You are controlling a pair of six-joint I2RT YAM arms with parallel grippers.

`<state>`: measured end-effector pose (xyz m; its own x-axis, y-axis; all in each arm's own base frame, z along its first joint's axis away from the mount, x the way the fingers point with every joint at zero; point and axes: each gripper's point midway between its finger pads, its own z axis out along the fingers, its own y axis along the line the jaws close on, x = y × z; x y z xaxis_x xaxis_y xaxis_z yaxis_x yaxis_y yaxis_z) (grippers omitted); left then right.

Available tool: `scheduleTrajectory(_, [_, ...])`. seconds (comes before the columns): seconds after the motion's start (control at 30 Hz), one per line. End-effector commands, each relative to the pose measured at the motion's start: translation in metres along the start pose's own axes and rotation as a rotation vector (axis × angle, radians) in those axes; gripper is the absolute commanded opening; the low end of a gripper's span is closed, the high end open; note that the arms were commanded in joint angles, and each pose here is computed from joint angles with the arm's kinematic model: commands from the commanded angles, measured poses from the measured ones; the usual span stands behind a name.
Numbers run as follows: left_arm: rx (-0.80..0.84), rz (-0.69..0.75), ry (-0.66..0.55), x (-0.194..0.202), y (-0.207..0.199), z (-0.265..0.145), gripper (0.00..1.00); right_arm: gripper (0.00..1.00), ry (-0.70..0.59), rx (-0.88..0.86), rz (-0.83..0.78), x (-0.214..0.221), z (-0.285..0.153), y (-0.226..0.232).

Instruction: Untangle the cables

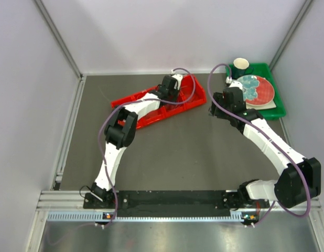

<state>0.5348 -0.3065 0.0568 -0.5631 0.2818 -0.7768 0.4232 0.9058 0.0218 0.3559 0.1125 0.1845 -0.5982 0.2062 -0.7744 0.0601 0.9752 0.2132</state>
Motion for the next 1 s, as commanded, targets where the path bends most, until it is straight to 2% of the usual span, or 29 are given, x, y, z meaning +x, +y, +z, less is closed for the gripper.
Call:
scheduleTrajectory(0.0, [0.017, -0.022, -0.096, -0.048, 0.0, -0.041, 0.37, 0.64, -0.071, -0.039, 0.031, -0.027, -0.009, 0.009])
scheduleTrajectory(0.37, [0.037, -0.025, -0.141, -0.067, -0.004, -0.071, 0.38, 0.64, -0.065, -0.048, 0.038, -0.025, -0.008, 0.01])
scheduleTrajectory(0.53, [0.019, -0.037, -0.209, -0.096, 0.001, -0.087, 0.46, 0.64, -0.062, -0.051, 0.039, -0.024, -0.008, 0.011])
scheduleTrajectory(0.63, [-0.006, -0.039, -0.231, -0.107, 0.007, -0.084, 0.52, 0.64, -0.058, -0.05, 0.039, -0.022, -0.008, 0.01])
scheduleTrajectory(0.9, [-0.078, -0.05, -0.268, -0.123, 0.028, -0.063, 0.51, 0.64, -0.056, -0.039, 0.029, -0.022, -0.008, 0.008])
scheduleTrajectory(0.97, [-0.087, -0.025, -0.288, -0.129, 0.031, -0.059, 0.55, 0.64, -0.056, -0.036, 0.027, -0.022, -0.007, 0.008])
